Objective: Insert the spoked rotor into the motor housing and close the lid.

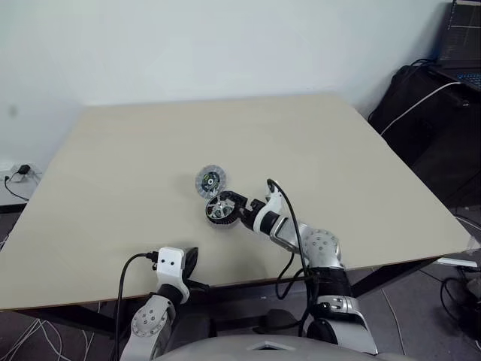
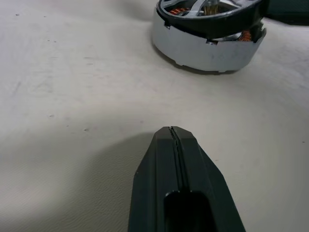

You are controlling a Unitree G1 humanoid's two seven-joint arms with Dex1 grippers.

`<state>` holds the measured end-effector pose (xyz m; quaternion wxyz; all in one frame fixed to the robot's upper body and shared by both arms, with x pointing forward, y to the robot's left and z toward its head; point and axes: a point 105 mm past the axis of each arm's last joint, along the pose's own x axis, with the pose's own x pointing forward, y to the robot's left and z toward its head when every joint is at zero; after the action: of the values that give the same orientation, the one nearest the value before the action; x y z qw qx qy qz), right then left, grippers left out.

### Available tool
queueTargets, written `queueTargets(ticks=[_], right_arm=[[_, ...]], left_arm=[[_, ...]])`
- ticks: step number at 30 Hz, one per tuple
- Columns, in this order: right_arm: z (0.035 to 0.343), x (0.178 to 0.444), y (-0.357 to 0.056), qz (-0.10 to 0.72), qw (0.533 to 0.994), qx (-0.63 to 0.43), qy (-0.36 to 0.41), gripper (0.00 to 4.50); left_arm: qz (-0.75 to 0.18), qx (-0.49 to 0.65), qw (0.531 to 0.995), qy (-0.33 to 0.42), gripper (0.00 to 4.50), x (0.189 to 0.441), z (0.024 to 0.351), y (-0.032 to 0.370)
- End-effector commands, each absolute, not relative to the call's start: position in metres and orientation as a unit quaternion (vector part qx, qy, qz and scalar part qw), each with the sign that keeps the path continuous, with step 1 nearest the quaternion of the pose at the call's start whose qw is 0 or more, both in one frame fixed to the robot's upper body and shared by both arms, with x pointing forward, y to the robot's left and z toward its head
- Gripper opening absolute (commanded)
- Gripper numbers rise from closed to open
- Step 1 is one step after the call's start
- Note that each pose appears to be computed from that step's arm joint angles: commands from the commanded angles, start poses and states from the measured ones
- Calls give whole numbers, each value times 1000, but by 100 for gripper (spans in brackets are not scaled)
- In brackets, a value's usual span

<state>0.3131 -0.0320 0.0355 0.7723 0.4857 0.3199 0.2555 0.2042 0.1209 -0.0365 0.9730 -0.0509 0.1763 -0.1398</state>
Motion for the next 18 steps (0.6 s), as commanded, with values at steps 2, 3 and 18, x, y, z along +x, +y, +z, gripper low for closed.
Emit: queueTargets(ticks=[2,3,18], right_arm=[[56,305,-23,283,776,482,294,445],[54,305,-26,277,783,471,296,445],[63,315,-28,294,904,249,188,349]], left_arm=[[-142,-55,977,150,0,211,-25,118],[-143,-55,977,146,0,212,-23,118],[-137,-21,990,41,0,224,15,123]])
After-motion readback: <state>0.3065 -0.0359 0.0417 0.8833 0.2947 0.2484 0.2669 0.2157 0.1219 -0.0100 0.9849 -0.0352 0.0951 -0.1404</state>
